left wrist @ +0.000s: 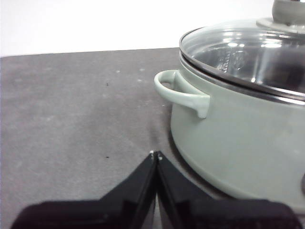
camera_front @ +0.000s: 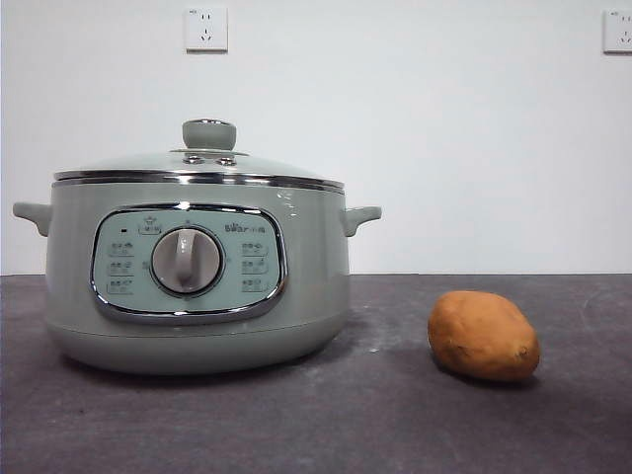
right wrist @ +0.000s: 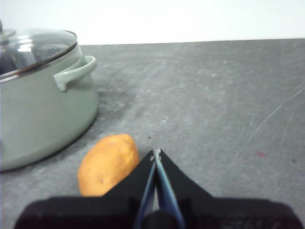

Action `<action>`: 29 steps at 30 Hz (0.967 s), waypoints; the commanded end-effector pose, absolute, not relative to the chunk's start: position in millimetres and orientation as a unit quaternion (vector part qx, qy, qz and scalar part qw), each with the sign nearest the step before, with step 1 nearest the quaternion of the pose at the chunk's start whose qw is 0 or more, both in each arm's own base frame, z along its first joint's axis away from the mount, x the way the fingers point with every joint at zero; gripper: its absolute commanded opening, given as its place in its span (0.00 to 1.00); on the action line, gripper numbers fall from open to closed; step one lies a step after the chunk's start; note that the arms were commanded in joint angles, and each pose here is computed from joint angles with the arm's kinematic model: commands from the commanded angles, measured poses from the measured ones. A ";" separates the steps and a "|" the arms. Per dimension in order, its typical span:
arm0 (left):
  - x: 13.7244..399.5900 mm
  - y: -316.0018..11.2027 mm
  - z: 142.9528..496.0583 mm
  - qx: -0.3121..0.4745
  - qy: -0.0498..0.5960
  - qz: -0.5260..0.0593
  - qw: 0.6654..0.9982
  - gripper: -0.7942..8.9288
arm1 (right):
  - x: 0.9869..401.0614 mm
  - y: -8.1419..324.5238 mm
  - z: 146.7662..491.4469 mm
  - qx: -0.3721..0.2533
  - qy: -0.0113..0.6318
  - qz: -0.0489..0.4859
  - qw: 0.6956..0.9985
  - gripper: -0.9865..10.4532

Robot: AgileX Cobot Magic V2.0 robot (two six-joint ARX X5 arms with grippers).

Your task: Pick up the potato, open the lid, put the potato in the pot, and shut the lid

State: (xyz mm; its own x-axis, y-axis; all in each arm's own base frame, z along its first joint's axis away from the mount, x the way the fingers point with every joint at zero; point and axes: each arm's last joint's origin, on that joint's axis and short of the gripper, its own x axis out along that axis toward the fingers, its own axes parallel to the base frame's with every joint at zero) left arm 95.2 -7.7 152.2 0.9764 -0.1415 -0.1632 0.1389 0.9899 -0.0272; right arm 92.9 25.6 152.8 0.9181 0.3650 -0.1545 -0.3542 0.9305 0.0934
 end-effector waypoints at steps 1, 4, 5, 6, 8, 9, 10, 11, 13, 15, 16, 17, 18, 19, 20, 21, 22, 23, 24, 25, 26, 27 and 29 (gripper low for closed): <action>95.8 -8.1 148.0 -0.083 0.092 -0.073 0.990 0.08 | 93.6 25.8 151.0 0.104 0.095 0.178 0.974 0.09; 95.6 -9.0 148.1 -0.156 0.100 -0.082 0.979 0.08 | 93.6 25.8 151.2 0.169 0.106 0.172 0.965 0.09; 95.6 -9.1 148.1 -0.171 0.101 -0.082 0.977 0.08 | 93.6 25.8 151.2 0.182 0.108 0.170 0.962 0.09; 95.6 -9.2 148.1 -0.182 0.102 -0.083 0.974 0.08 | 93.6 25.8 151.2 0.192 0.110 0.169 0.960 0.09; 95.5 -9.6 148.1 -0.190 0.104 -0.090 0.972 0.08 | 93.6 25.8 151.1 0.200 0.112 0.169 0.959 0.09; 95.5 -9.7 148.1 -0.190 0.104 -0.090 0.972 0.08 | 93.6 25.8 151.2 0.200 0.112 0.169 0.959 0.09; 95.4 -9.8 148.2 -0.190 0.104 -0.092 0.972 0.08 | 93.6 25.8 151.1 0.202 0.112 0.168 0.958 0.08; 95.3 -10.0 148.4 -0.190 0.105 -0.095 0.971 0.08 | 93.5 25.8 151.2 0.205 0.113 0.168 0.958 0.08; 95.0 -10.4 150.4 -0.196 0.104 -0.102 0.970 0.08 | 93.4 25.8 152.5 0.214 0.115 0.166 0.956 0.08; 94.4 -10.3 153.7 -0.205 0.102 -0.102 0.968 0.08 | 93.2 25.7 154.6 0.215 0.117 0.165 0.955 0.08; 94.0 -10.3 156.4 -0.212 0.100 -0.102 0.967 0.08 | 92.9 25.6 156.6 0.215 0.121 0.163 0.955 0.08; 93.4 -10.3 159.1 -0.215 0.098 -0.103 0.966 0.08 | 92.6 25.4 158.4 0.215 0.125 0.161 0.955 0.08; 92.4 -10.3 162.4 -0.215 0.098 -0.103 0.966 0.08 | 92.4 25.4 160.6 0.214 0.129 0.160 0.955 0.08; 90.9 -10.2 167.2 -0.215 0.101 -0.102 0.966 0.08 | 92.3 25.4 163.8 0.214 0.135 0.159 0.954 0.08; 89.8 -10.2 171.5 -0.215 0.103 -0.102 0.966 0.08 | 92.3 25.4 166.6 0.214 0.140 0.158 0.954 0.08; 88.5 -10.1 176.1 -0.215 0.104 -0.102 0.966 0.08 | 92.5 25.4 169.9 0.213 0.144 0.157 0.954 0.08; 86.8 -10.0 182.9 -0.215 0.106 -0.101 0.966 0.08 | 93.0 25.5 174.7 0.213 0.149 0.156 0.953 0.08; 85.5 -9.9 188.5 -0.215 0.108 -0.101 0.965 0.08 | 93.6 25.7 178.9 0.213 0.152 0.155 0.953 0.08; 84.4 -9.9 194.3 -0.214 0.109 -0.101 0.965 0.08 | 94.4 25.8 183.3 0.212 0.154 0.155 0.953 0.08; 83.4 -9.8 201.4 -0.213 0.110 -0.101 0.966 0.08 | 95.5 26.1 188.9 0.210 0.156 0.154 0.953 0.08; 82.8 -9.8 208.7 -0.211 0.109 -0.101 0.966 0.08 | 96.9 26.4 194.7 0.209 0.158 0.154 0.953 0.08; 82.7 -9.8 214.8 -0.211 0.108 -0.102 0.966 0.08 | 98.4 26.8 199.9 0.206 0.160 0.154 0.953 0.08; 83.0 -10.3 229.4 -0.211 0.105 -0.110 0.965 0.08 | 102.9 27.8 212.3 0.196 0.163 0.154 0.954 0.08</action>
State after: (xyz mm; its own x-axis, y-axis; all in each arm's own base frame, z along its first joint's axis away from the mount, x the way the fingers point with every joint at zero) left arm 83.0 -10.2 224.6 0.9542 -0.2499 -0.1647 0.1577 0.8875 -0.4330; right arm 101.0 27.4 206.4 0.8978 0.3604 -0.2533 -0.2248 0.8693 0.4402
